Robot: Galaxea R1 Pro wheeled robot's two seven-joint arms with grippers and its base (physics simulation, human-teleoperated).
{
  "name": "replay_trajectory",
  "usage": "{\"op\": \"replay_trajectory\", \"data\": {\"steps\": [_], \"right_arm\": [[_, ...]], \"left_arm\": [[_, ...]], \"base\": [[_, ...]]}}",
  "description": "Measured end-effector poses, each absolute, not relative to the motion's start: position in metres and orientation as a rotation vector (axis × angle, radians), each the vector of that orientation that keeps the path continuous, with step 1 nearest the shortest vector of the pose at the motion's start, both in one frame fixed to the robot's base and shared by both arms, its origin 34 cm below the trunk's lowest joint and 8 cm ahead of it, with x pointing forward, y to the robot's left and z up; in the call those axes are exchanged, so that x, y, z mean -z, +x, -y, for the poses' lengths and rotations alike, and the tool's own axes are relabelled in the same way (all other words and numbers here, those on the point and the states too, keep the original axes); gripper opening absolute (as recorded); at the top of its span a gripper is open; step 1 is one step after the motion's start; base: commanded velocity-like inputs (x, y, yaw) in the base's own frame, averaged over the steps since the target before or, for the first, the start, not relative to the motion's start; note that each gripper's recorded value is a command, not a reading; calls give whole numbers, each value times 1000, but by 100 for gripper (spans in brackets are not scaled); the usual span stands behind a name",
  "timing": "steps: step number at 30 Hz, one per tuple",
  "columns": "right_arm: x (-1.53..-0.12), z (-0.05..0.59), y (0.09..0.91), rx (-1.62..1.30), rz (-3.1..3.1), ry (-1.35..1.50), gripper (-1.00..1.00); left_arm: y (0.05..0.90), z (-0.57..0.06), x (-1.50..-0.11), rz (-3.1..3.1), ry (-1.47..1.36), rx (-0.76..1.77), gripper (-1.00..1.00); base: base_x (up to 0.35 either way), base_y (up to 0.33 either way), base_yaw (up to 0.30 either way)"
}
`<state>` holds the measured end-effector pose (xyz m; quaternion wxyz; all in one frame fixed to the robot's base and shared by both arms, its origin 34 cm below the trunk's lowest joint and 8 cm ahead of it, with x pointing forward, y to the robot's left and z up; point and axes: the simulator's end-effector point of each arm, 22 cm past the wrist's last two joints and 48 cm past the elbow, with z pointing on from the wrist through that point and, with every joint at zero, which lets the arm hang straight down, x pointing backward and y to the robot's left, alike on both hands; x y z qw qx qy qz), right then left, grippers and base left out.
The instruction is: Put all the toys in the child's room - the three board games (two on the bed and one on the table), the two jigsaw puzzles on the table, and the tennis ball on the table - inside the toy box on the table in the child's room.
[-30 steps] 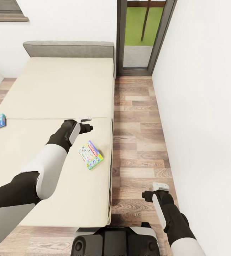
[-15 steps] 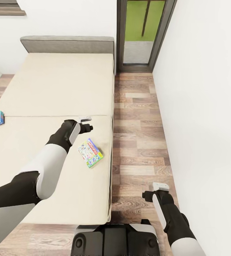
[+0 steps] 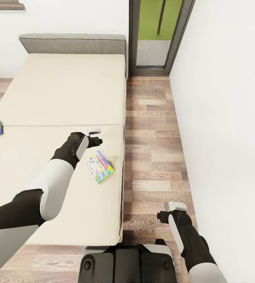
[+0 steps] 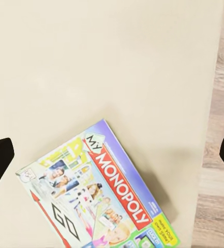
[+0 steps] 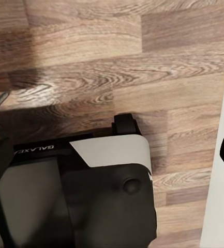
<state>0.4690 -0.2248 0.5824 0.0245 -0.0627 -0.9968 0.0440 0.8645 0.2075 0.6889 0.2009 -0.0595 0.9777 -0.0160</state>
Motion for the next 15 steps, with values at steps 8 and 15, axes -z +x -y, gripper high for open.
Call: {"op": "replay_trajectory", "data": {"steps": [8,15], "right_arm": [[-578,225,463,-136,3070,-193,100],[-574,225,458,-136,3058,-192,100]], "left_arm": [[860,-207,-679,-2745,-168,44,100],[859,-208,-672,-2749,-168,44,100]], "base": [[0,0,0],[0,0,0]]}}
